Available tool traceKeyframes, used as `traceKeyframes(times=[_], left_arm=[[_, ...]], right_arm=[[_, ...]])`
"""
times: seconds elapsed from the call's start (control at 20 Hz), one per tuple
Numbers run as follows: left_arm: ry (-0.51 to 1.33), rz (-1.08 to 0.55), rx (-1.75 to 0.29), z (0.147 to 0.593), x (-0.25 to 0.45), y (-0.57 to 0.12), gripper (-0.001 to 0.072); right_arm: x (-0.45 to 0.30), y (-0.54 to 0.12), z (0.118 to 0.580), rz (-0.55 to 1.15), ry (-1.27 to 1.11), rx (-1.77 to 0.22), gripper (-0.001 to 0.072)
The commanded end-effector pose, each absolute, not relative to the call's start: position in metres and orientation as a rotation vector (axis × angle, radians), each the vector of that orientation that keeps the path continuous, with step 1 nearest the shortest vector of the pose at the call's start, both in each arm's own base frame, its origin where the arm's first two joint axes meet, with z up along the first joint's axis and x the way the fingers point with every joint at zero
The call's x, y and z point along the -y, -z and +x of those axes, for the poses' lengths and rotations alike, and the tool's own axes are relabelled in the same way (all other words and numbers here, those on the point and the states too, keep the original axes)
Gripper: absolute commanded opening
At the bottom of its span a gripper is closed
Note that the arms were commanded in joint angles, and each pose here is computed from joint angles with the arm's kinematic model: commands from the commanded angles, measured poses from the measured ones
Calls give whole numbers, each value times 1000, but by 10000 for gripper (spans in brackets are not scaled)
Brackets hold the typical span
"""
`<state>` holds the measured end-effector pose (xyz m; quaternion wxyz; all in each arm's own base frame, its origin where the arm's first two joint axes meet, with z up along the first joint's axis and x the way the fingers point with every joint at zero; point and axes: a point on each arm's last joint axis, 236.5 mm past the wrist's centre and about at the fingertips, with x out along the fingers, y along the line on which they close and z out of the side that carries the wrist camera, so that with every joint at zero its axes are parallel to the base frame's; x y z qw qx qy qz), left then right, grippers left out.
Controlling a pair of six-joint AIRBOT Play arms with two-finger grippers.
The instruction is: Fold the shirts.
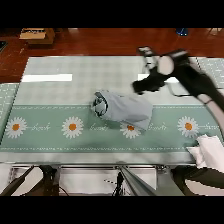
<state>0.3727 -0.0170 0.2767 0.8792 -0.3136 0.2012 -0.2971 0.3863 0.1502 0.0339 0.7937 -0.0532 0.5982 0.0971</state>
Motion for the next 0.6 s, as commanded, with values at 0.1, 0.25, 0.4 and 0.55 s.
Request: traceKeyframes(times=[0.1, 0.25, 0.4, 0.55], left_arm=[[602, -641, -439, 374, 15, -269, 19], [602, -641, -439, 374, 15, -269, 19], [599, -638, -444, 374, 15, -268, 19], [591, -631, -454, 374, 14, -264, 19]], right_arm=[[-15, -20, 310, 243, 25, -1444, 566], [-65, 28, 299, 653, -81, -1404, 592], [-100, 60, 309, 895, -64, -1309, 592], [-138, 79, 306, 873, -120, -1342, 592]])
